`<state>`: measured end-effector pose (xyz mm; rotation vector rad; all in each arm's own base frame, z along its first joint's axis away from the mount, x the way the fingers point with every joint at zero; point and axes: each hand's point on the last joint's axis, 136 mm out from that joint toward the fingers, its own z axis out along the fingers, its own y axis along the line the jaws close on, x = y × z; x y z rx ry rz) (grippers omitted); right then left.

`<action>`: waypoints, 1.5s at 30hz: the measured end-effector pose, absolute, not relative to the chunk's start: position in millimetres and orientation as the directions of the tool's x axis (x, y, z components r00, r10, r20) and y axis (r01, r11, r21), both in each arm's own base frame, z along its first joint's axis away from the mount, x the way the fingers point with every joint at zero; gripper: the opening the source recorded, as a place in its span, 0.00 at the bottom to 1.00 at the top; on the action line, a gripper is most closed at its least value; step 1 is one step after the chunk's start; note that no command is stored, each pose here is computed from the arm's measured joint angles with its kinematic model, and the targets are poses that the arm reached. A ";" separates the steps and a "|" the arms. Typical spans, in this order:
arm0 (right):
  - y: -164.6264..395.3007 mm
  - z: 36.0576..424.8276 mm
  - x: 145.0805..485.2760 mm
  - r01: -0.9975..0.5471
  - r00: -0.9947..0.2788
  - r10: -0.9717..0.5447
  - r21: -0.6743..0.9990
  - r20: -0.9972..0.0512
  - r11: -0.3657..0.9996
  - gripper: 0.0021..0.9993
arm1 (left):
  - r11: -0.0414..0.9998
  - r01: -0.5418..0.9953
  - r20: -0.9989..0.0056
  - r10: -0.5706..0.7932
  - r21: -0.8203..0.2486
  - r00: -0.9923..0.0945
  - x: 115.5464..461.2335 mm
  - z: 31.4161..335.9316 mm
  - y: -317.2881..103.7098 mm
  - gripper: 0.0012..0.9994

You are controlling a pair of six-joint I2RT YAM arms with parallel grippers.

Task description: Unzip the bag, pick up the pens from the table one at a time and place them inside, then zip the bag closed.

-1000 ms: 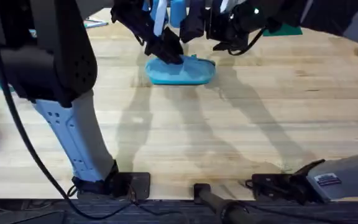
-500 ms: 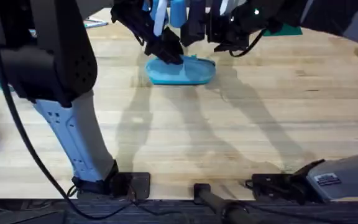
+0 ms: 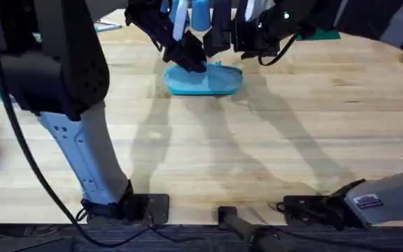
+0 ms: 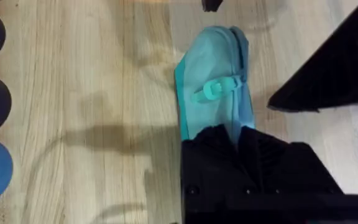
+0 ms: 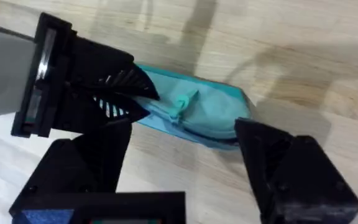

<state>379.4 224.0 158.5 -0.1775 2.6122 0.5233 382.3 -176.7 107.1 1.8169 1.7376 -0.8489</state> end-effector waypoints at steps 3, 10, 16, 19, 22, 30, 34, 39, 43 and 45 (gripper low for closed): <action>223.4 155.2 379.9 -0.208 -0.885 -0.036 0.326 -0.464 0.922 1.00 | -0.076 0.994 -0.720 0.694 -0.073 0.000 382.3 107.1 -176.7 0.04; 224.9 137.7 384.3 -0.198 -0.897 -0.041 0.316 -0.440 0.928 1.00 | -0.076 0.994 -0.720 0.694 -0.073 0.000 382.3 107.1 -176.7 0.04; 226.8 124.6 388.9 -0.188 -0.904 -0.040 0.312 -0.426 0.931 1.00 | -0.076 0.994 -0.720 0.694 -0.073 0.000 382.3 107.1 -176.7 0.04; 227.5 116.5 389.4 -0.179 -0.911 -0.038 0.311 -0.410 0.934 0.99 | -0.076 0.995 -0.719 0.695 -0.072 0.001 382.6 106.9 -176.6 0.04; 228.4 115.2 390.4 -0.162 -0.914 -0.020 0.319 -0.405 0.934 0.96 | -0.075 0.995 -0.719 0.695 -0.069 0.003 383.2 106.8 -176.5 0.04; 233.4 108.9 391.0 -0.119 -0.925 0.024 0.349 -0.379 0.930 0.76 | -0.076 0.995 -0.712 0.702 -0.065 0.007 383.8 105.7 -176.0 0.04; 236.6 109.7 389.9 -0.118 -0.926 0.027 0.358 -0.376 0.926 0.64 | -0.077 0.995 -0.712 0.702 -0.065 0.008 383.6 105.6 -176.2 0.04; 238.4 110.3 389.2 -0.117 -0.928 0.030 0.368 -0.371 0.922 0.53 | -0.078 0.995 -0.712 0.702 -0.065 0.009 383.5 105.6 -176.6 0.04; 239.0 110.6 389.3 -0.116 -0.928 0.033 0.372 -0.371 0.921 0.48 | -0.078 0.995 -0.712 0.702 -0.065 0.009 383.5 105.6 -176.6 0.04; 239.4 110.9 389.7 -0.117 -0.927 0.033 0.372 -0.373 0.921 0.45 | -0.078 0.995 -0.712 0.702 -0.064 0.009 383.6 105.5 -176.6 0.04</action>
